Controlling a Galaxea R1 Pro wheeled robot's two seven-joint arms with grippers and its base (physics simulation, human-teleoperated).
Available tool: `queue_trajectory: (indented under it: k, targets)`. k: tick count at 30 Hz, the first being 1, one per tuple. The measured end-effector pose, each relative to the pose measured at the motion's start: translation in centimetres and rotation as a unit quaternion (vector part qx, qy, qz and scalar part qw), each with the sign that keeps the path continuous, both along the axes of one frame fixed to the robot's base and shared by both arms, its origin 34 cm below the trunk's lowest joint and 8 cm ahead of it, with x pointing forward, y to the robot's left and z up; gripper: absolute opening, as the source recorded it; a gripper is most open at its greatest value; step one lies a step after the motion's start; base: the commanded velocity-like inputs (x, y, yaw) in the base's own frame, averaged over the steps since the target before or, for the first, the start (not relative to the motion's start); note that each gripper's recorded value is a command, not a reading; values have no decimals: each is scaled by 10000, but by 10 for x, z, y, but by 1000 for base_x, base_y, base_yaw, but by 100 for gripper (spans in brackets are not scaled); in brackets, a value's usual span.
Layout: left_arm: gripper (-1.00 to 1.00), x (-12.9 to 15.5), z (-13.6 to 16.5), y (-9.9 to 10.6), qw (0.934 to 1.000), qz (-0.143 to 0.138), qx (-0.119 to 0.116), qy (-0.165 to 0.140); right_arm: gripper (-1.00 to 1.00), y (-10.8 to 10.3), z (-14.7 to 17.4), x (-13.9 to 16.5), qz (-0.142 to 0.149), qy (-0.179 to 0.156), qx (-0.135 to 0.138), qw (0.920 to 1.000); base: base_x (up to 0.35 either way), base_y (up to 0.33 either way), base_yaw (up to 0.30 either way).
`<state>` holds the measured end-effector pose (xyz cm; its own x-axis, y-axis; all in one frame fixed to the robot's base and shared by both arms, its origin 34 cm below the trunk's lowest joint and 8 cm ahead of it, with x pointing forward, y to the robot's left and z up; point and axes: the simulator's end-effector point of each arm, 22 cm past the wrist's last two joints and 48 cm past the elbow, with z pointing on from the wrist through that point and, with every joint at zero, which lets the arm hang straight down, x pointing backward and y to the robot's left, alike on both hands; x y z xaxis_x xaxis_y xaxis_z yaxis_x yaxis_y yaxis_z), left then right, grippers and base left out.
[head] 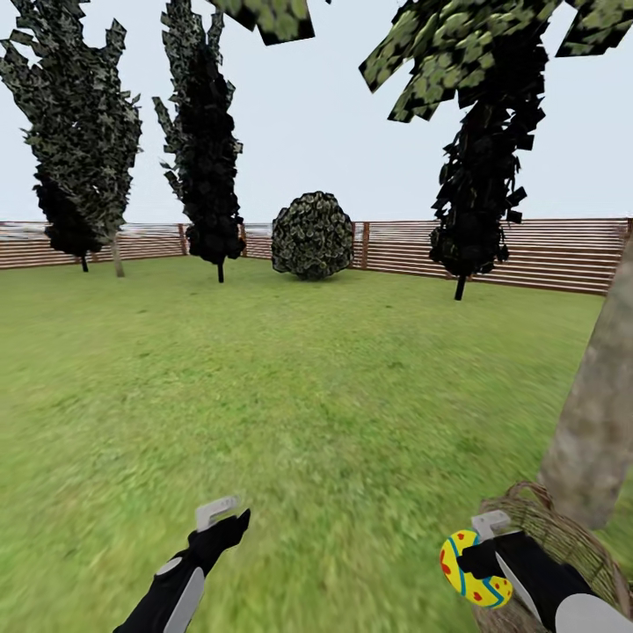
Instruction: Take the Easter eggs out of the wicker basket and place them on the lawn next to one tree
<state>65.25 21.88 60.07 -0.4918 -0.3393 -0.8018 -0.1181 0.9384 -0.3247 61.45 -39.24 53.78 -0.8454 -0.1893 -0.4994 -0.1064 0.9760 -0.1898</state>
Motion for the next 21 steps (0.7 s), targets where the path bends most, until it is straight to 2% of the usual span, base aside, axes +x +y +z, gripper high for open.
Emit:
queue_trajectory:
  k: [3, 13, 21]
  targets:
    - [100, 0, 0, 0, 10000, 2, -2, -2, -100, 1, 0, 0, 7, -8, 3, 10000, 313, 148, -134]
    - [100, -1, -1, 2, 10000, 3, 11, 25, -100, 3, 0, 1, 23, -22, 8, 10000, 319, 128, -16]
    - [100, 0, -1, 3, 10000, 19, 5, 9, -100, -1, 0, 0, 7, -5, -1, 10000, 283, 228, -277]
